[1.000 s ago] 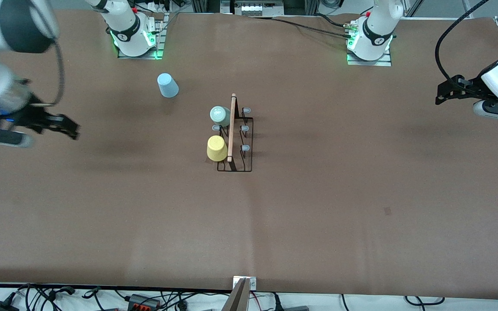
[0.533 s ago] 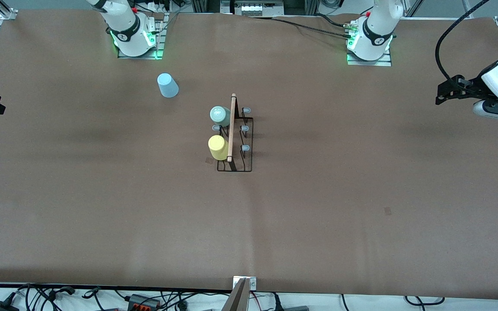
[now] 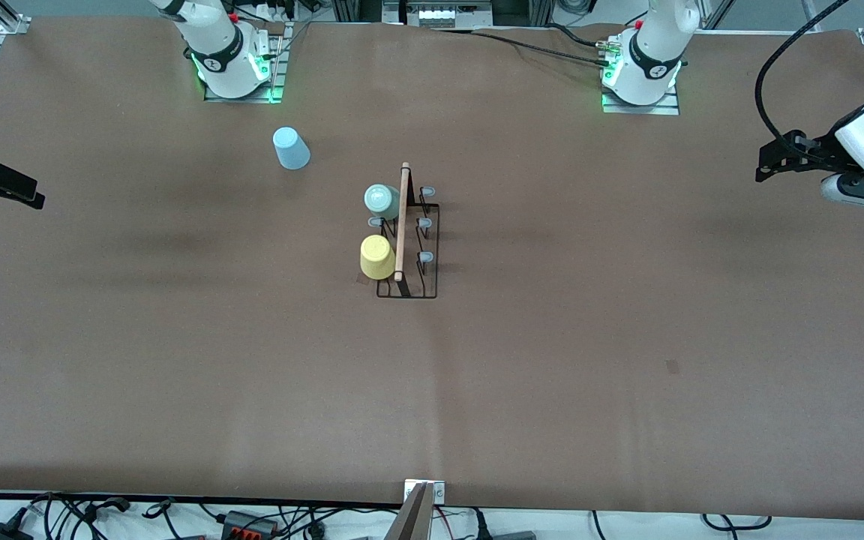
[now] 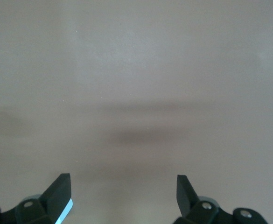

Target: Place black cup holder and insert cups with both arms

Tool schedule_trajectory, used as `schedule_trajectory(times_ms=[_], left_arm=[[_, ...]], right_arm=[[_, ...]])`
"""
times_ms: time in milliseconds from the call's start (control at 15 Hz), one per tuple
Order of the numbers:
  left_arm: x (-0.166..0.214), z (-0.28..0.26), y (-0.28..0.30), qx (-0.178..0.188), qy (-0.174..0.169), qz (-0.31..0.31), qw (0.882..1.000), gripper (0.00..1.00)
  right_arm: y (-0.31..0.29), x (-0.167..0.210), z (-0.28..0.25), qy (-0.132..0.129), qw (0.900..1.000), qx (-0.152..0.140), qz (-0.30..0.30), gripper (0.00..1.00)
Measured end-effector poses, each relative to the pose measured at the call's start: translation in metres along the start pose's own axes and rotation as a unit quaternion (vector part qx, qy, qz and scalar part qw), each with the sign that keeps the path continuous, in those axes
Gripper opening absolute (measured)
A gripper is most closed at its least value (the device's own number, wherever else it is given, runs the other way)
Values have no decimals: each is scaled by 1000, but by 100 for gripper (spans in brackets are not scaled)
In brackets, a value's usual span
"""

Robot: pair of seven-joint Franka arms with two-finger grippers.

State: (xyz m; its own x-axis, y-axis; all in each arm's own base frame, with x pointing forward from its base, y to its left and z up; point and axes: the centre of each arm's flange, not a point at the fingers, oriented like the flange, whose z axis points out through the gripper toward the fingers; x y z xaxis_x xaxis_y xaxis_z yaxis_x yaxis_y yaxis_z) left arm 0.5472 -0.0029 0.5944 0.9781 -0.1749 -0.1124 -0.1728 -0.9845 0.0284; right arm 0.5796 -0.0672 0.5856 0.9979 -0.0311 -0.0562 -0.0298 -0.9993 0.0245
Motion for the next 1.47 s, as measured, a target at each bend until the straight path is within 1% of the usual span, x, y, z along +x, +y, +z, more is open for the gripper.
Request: schedule_trajectory(times_ms=[133, 467, 1467], left_arm=[[0, 0, 0, 0, 0, 0, 1000, 100], [0, 0, 0, 0, 0, 0, 1000, 100], [0, 0, 0, 0, 0, 0, 1000, 100]], right_arm=[[-3, 0, 0, 1, 1000, 7, 4, 100], [-21, 0, -4, 4, 1000, 8, 7, 100], [-17, 0, -6, 7, 1000, 8, 11, 100]])
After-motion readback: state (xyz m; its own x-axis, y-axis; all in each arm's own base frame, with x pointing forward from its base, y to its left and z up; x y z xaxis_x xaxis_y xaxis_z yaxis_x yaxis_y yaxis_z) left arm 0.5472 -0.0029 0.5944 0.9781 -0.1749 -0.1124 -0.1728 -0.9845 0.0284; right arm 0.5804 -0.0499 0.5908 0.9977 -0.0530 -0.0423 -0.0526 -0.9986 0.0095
